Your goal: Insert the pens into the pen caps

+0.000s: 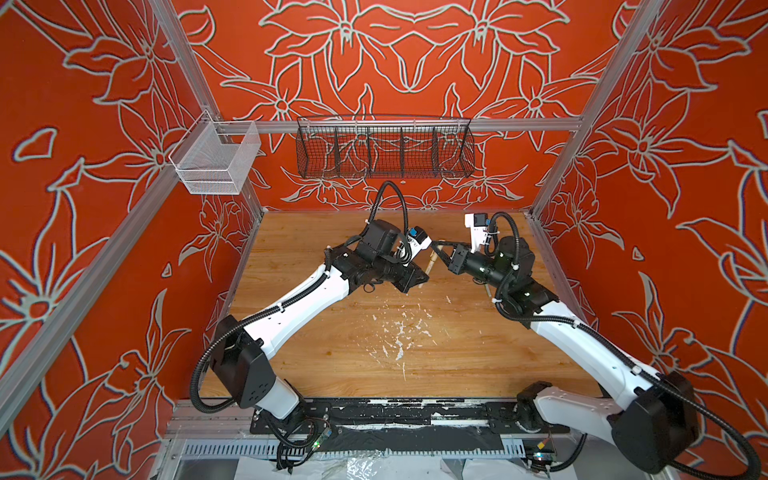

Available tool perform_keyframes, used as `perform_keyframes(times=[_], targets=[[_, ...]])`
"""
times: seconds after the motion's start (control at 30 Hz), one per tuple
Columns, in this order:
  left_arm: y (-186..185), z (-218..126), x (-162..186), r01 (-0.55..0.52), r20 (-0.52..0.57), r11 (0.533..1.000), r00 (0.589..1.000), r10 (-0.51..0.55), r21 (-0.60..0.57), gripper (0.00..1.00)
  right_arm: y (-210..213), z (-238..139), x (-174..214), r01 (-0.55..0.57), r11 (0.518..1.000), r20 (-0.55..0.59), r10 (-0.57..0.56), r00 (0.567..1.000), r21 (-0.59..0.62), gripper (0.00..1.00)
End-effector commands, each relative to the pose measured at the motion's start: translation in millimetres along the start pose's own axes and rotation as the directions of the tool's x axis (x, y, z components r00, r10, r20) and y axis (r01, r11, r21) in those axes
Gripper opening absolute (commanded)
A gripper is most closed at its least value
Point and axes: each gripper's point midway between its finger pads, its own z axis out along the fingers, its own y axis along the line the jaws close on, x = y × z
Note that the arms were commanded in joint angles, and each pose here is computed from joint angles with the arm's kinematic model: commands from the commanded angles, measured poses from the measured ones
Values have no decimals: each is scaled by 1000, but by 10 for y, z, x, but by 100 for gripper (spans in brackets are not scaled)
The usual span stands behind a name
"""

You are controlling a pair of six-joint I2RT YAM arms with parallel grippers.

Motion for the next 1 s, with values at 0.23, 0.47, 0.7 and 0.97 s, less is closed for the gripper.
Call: perform_keyframes(times=[0.23, 0.47, 0.7, 0.97], targets=[[-309, -742, -1448, -182, 514, 983, 844, 157, -2, 0, -57, -20, 1140, -153, 988, -371, 155, 916, 34, 0], [-351, -809, -1473, -188, 535, 982, 831, 150, 17, 0, -86, -12, 1201, -167, 985, -384, 172, 907, 49, 0], [-366, -885, -1524, -202, 547, 979, 821, 164, 10, 0, -102, -45, 1261, -156, 985, -414, 170, 894, 69, 0], [-502, -760, -1265, -240, 517, 961, 845, 138, 135, 0, -153, 1, 1035, -132, 982, -355, 173, 919, 137, 0]])
